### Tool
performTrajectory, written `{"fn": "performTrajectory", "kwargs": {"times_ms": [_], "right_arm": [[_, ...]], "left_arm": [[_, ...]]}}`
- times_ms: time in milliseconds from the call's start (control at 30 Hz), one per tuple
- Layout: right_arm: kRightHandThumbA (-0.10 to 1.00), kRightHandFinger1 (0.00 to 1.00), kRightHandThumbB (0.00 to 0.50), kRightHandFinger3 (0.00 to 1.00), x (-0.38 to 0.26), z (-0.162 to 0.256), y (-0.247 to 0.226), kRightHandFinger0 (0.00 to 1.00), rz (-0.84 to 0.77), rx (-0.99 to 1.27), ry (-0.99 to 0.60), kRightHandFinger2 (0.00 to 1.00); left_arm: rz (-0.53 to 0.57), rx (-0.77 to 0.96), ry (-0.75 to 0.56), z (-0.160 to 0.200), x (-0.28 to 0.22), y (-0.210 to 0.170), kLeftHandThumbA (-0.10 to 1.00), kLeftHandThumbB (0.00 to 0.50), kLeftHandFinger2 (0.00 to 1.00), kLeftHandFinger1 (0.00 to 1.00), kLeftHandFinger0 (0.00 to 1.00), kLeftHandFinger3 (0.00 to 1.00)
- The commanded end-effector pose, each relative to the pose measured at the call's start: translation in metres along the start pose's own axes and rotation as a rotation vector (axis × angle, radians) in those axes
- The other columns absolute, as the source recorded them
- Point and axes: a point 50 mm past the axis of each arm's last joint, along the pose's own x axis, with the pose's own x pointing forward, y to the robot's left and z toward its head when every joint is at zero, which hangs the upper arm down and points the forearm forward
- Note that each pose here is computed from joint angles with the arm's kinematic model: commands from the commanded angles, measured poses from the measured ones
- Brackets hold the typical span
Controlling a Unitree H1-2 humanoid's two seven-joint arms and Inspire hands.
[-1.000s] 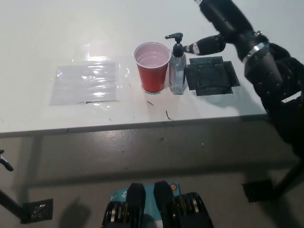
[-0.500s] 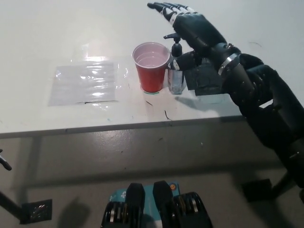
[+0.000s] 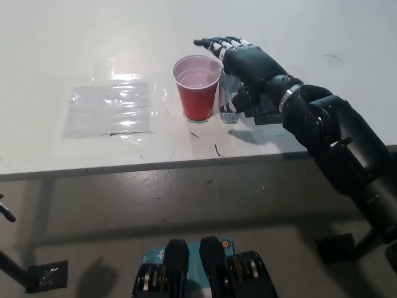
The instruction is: The robot uses its right hand to press the hand soap kept in the middle of the table to get liquid hand soap out
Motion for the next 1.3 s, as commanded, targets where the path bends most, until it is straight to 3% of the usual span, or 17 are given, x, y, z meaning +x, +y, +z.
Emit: {"fn": "performTrajectory", "kwargs": {"times_ms": [0, 167, 267, 467, 500, 600, 700, 833, 900, 1033, 1067, 1267], "right_arm": [[1.00, 1.00, 0.421, 1.00, 0.016, 0.016, -0.030, 1.00, -0.069, -0.069, -0.088, 1.00], [1.00, 1.00, 0.417, 1.00, 0.017, 0.011, -0.016, 1.00, -0.053, -0.057, -0.072, 1.00], [1.00, 1.00, 0.431, 1.00, 0.018, 0.013, -0.007, 1.00, -0.028, -0.064, -0.077, 1.00], [1.00, 1.00, 0.374, 1.00, 0.012, 0.015, 0.004, 1.00, 0.054, -0.142, -0.092, 1.00], [1.00, 1.00, 0.377, 1.00, 0.010, 0.011, 0.005, 1.00, 0.078, -0.162, -0.083, 1.00], [1.00, 1.00, 0.388, 1.00, 0.008, 0.006, 0.008, 1.00, 0.070, -0.164, -0.080, 1.00], [1.00, 1.00, 0.391, 1.00, 0.004, 0.002, 0.009, 1.00, 0.085, -0.187, -0.061, 1.00], [1.00, 1.00, 0.393, 1.00, 0.001, -0.003, 0.020, 1.00, 0.153, -0.234, -0.044, 1.00], [1.00, 1.00, 0.370, 1.00, -0.002, -0.007, 0.024, 1.00, 0.189, -0.292, -0.071, 1.00], [1.00, 1.00, 0.391, 1.00, -0.004, -0.011, 0.021, 1.00, 0.204, -0.349, -0.067, 1.00], [1.00, 1.00, 0.422, 1.00, -0.007, -0.015, 0.023, 1.00, 0.213, -0.346, -0.060, 1.00], [1.00, 1.00, 0.417, 1.00, -0.012, -0.021, 0.035, 1.00, 0.245, -0.316, -0.025, 1.00]], "left_arm": [[0.027, 0.022, -0.012, 0.010, -0.006, 0.014, 1.00, 0.151, 1.00, 1.00, 1.00, 0.87], [0.032, 0.025, -0.018, 0.015, -0.003, 0.018, 1.00, 0.126, 1.00, 1.00, 1.00, 0.82], [0.029, 0.033, -0.015, 0.016, -0.001, 0.020, 1.00, 0.139, 1.00, 1.00, 1.00, 0.87], [0.030, 0.033, -0.032, 0.023, 0.000, 0.024, 1.00, 0.119, 1.00, 1.00, 1.00, 0.87], [0.032, 0.043, -0.032, 0.024, 0.000, 0.026, 1.00, 0.136, 1.00, 1.00, 1.00, 0.87], [0.039, 0.052, -0.036, 0.026, 0.000, 0.031, 1.00, 0.113, 1.00, 1.00, 1.00, 0.88], [0.045, 0.062, -0.035, 0.031, 0.003, 0.034, 1.00, 0.124, 1.00, 1.00, 1.00, 0.90], [0.049, 0.062, -0.039, 0.031, 0.004, 0.033, 1.00, 0.103, 1.00, 1.00, 1.00, 0.82], [0.047, 0.070, -0.037, 0.031, 0.005, 0.033, 1.00, 0.105, 1.00, 1.00, 1.00, 0.81], [0.063, 0.062, -0.042, 0.035, 0.004, 0.037, 1.00, 0.126, 1.00, 1.00, 1.00, 0.85], [0.063, 0.064, -0.040, 0.035, 0.004, 0.037, 1.00, 0.123, 1.00, 1.00, 1.00, 0.86], [0.062, 0.065, -0.047, 0.037, 0.006, 0.041, 1.00, 0.111, 1.00, 1.00, 1.00, 0.86]]}}
